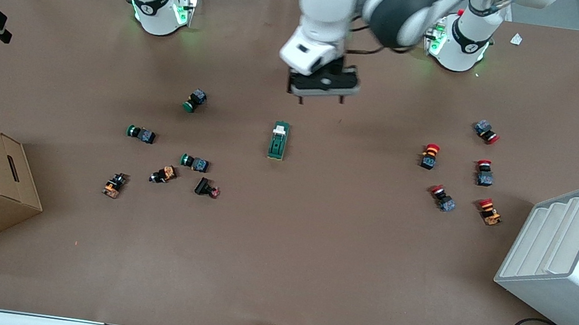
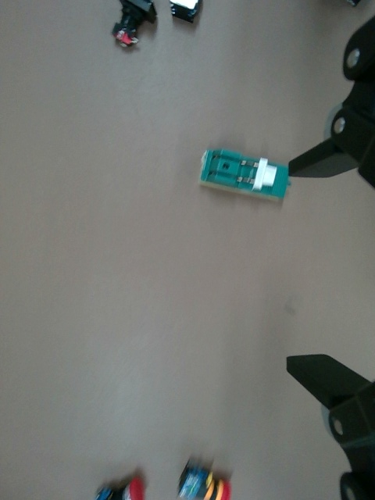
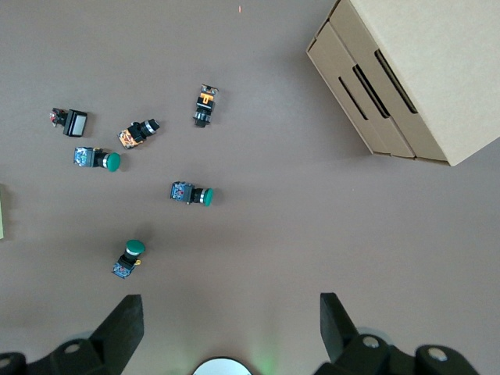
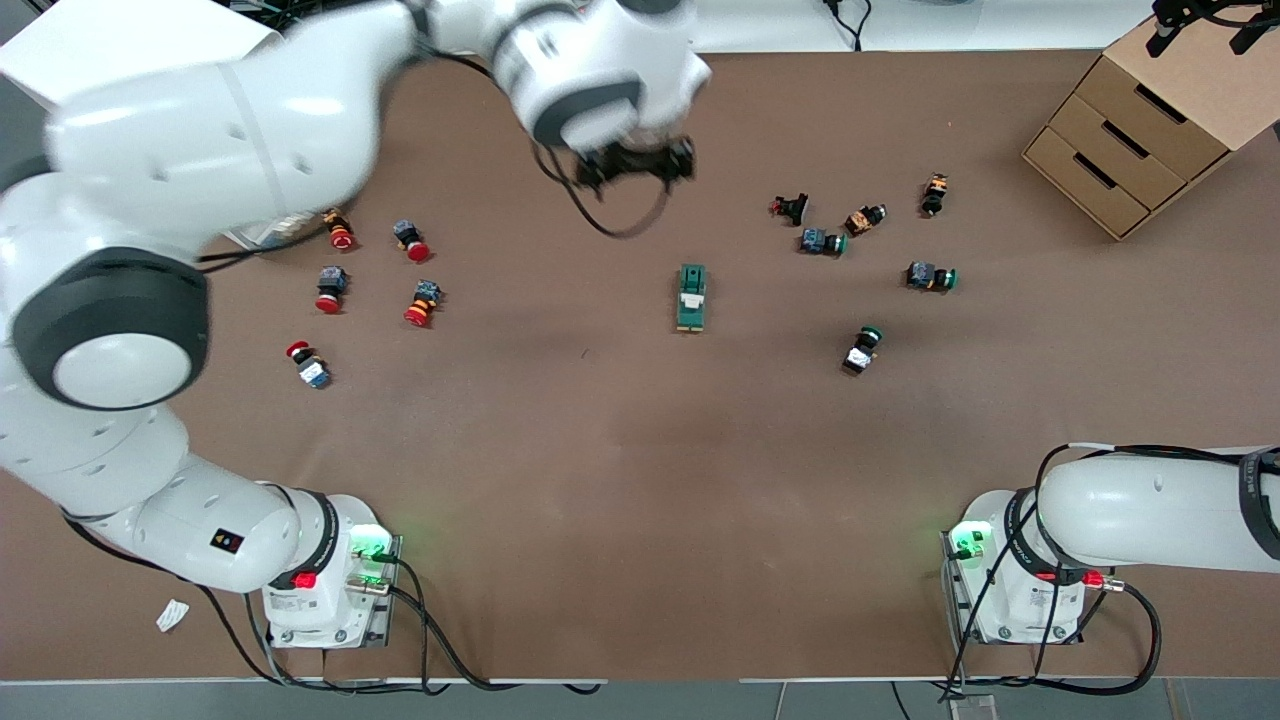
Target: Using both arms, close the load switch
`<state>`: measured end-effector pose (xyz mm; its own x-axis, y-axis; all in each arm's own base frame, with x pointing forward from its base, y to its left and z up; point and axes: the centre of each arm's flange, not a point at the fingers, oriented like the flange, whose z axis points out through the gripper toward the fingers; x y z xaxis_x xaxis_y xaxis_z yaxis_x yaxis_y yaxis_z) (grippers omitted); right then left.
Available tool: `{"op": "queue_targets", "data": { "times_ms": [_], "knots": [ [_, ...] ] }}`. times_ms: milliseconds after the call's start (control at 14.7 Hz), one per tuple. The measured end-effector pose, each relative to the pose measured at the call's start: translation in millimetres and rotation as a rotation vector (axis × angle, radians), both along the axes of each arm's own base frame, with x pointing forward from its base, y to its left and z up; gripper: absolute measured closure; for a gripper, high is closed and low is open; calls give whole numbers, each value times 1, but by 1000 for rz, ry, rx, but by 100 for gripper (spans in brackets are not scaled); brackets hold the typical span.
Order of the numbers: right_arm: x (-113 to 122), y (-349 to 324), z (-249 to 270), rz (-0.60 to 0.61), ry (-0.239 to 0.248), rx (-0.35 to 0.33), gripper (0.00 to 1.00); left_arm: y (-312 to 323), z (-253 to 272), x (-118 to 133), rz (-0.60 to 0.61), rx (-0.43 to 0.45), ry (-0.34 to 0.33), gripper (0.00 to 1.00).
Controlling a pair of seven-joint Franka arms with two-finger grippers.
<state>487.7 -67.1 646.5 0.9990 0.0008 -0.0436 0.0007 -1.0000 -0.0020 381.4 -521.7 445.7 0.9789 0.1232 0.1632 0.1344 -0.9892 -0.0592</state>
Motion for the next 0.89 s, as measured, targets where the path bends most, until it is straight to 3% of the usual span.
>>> {"op": "queue_targets", "data": {
  "times_ms": [341, 614, 886],
  "knots": [
    [4, -2, 5, -3, -15, -3, 0, -69, -95, -70, 41, 46, -135, 0],
    [39, -5, -40, -9, 49, -11, 0, -99, -177, -122, 36, 63, -289, 0],
    [84, -10, -112, -16, 147, -23, 0, -94, -250, -153, -17, 52, -484, 0]
  ]
}}
